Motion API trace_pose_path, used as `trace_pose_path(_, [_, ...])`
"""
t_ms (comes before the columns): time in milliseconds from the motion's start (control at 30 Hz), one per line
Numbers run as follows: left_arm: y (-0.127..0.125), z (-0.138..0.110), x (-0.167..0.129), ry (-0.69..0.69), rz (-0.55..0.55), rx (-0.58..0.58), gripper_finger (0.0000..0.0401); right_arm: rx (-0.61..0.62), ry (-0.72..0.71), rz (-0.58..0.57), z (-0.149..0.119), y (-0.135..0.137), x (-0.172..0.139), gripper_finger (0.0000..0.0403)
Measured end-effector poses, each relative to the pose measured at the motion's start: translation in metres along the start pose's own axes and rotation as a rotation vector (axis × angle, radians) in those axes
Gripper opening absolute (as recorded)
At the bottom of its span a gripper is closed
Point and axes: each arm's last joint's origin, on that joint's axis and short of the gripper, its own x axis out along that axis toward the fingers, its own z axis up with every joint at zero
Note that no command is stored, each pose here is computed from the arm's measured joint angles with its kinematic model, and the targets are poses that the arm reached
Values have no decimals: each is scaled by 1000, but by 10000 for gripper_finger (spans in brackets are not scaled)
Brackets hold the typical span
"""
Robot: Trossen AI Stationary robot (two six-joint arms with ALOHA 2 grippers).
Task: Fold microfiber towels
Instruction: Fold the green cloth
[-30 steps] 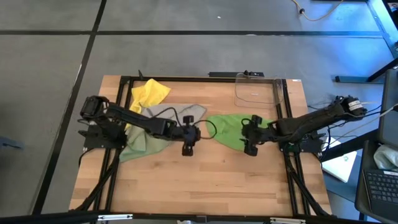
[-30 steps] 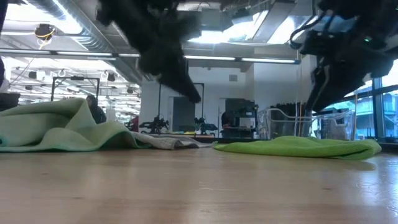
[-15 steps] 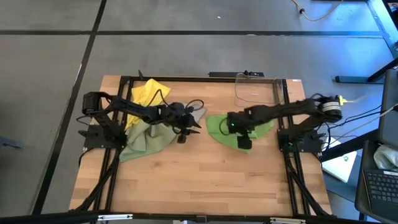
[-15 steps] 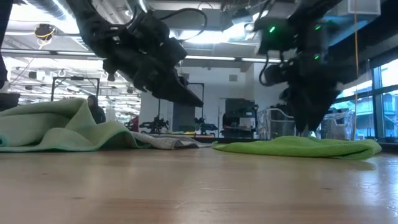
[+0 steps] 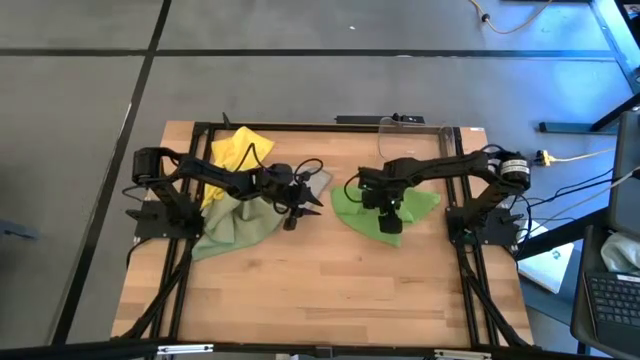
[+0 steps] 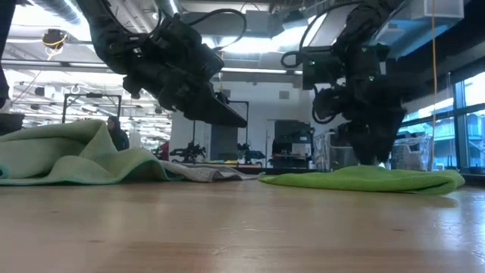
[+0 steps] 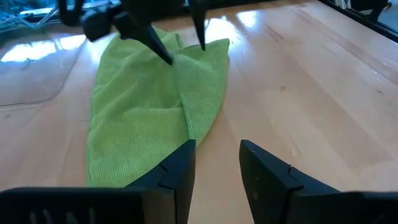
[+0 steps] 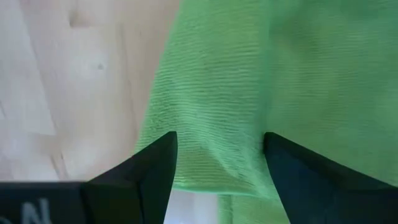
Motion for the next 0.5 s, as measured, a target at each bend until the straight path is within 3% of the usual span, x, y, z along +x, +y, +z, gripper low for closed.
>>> trace_pose_path(267, [-10,1,4,19,20,-35,119,5,73,-20,2,5,17,242])
trace_pose_path(400, [-20,3,7,21,-7,-49,119,29,110,-20,-6,13,8,242])
trace_pose_path(500, [-28,5,9,18,13,-38,119,33,126,-94,-10,15,2,242])
